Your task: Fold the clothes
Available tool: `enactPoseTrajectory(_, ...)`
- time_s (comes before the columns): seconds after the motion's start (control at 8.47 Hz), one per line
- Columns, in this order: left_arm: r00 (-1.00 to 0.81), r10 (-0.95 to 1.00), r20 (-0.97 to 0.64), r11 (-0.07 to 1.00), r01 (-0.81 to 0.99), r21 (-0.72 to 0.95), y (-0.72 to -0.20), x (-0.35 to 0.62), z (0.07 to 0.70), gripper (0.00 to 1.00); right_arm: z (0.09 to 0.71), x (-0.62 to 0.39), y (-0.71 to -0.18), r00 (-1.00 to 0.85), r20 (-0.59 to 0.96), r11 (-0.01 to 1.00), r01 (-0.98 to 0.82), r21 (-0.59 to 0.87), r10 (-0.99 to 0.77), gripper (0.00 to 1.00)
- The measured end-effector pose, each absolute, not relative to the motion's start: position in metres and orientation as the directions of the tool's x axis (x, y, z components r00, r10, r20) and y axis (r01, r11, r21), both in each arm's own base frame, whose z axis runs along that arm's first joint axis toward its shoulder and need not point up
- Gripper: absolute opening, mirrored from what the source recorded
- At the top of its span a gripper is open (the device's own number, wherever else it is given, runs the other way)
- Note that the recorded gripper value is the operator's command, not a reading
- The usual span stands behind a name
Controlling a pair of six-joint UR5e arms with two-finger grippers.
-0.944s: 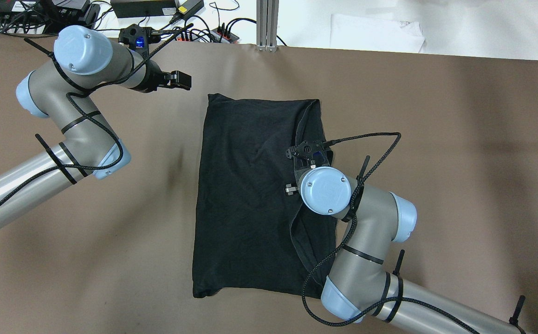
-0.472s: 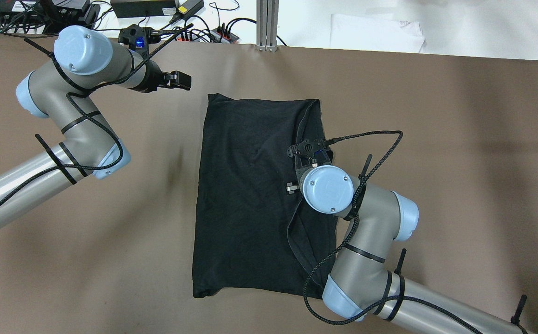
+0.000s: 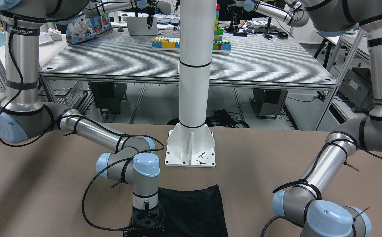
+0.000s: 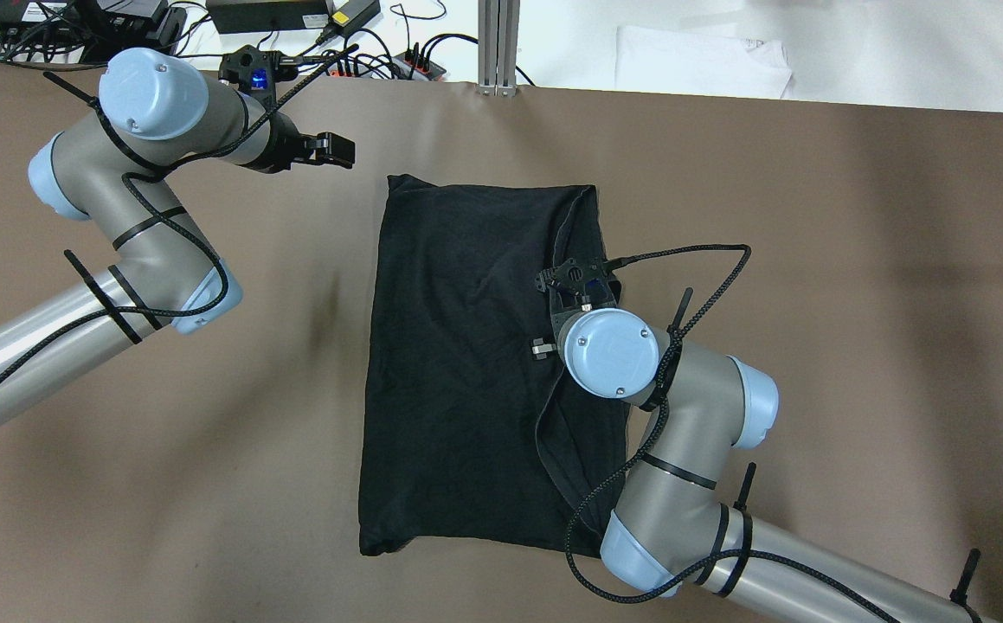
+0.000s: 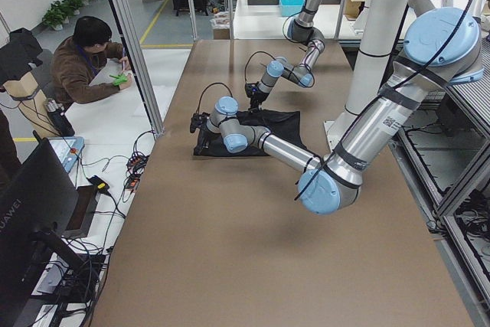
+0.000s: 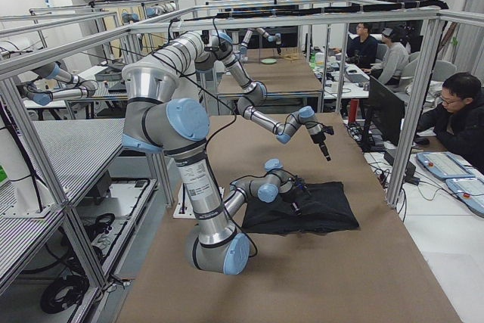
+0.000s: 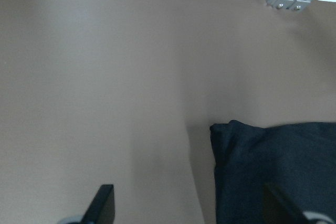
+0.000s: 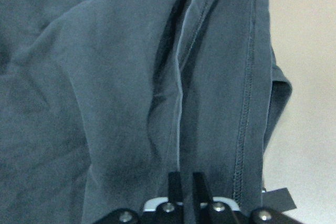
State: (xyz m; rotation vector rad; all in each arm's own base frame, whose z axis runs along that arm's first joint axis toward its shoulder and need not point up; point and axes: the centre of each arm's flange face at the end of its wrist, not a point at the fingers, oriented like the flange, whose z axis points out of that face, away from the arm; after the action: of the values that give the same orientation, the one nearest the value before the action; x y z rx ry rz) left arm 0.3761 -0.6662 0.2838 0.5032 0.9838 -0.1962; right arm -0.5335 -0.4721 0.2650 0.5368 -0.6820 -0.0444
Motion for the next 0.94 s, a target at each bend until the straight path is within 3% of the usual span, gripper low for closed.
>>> enactPoseTrajectory(0.12,0.548,0.065,-0.834,0.869,0.38,0.317,-0.666,0.376,0.284,1.0,0.271,-0.537,-0.474,0.774,0.597,0.861,-0.141,0.488,-0.211,0.31)
enactPoseTrajectory(0.24,0.548,0.065,-0.834,0.869,0.38,0.317,-0.666,0.376,0.284,1.0,0.278,-0.542,-0.477,0.765,0.609,0.859,-0.153,0.488,-0.21,0.26)
enactPoseTrajectory(0.35,0.548,0.065,-0.834,0.869,0.38,0.317,-0.666,0.376,0.284,1.0,0.283,-0.546,-0.479,0.757,0.621,0.858,-0.166,0.486,-0.205,0.08)
enactPoseTrajectory(0.47,0.548,0.065,-0.834,0.869,0.38,0.317,-0.666,0.376,0.284,1.0,0.286,-0.548,-0.48,0.751,0.629,0.858,-0.174,0.483,-0.201,0.0)
enactPoseTrajectory(0.71,0.547,0.066,-0.834,0.869,0.38,0.318,-0.666,0.376,0.283,1.0,0.284,-0.548,-0.48,0.742,0.641,0.859,-0.184,0.478,-0.197,0.04)
enactPoseTrajectory(0.94,0.547,0.067,-0.835,0.869,0.38,0.318,-0.666,0.376,0.283,1.0,0.279,-0.546,-0.478,0.73,0.652,0.862,-0.182,0.473,-0.203,0.3)
